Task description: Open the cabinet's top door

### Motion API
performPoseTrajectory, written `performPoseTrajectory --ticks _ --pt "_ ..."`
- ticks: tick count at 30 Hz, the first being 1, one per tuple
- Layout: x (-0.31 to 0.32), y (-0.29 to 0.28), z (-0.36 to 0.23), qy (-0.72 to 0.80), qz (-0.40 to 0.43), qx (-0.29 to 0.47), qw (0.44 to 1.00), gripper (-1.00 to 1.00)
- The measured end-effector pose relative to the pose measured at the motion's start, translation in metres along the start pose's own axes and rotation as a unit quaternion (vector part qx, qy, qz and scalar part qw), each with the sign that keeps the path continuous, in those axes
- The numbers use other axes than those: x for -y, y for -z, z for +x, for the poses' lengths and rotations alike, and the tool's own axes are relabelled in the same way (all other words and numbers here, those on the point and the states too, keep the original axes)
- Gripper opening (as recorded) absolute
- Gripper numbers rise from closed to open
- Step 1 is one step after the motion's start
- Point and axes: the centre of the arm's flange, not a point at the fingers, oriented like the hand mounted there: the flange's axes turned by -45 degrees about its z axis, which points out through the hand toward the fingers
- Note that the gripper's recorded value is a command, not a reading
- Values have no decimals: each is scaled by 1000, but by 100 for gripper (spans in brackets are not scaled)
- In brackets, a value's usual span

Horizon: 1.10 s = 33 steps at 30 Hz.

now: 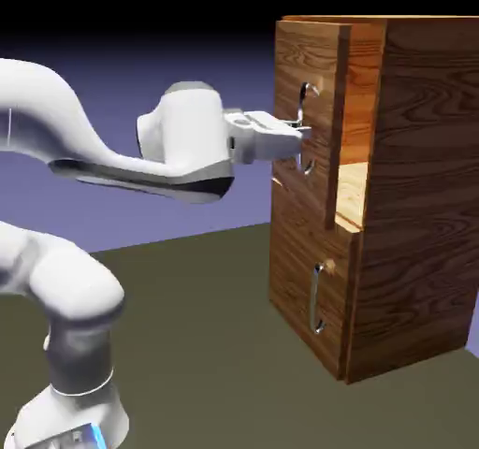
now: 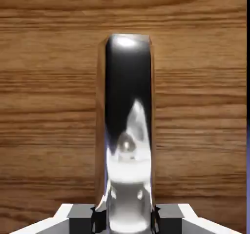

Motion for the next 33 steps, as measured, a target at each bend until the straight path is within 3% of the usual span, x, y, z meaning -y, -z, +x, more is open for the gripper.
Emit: performPoseTrajectory --ticks 20,33 --pt "61 81 0 0 -162 0 987 -100" --pt "144 138 0 -1 -317 0 948 -100"
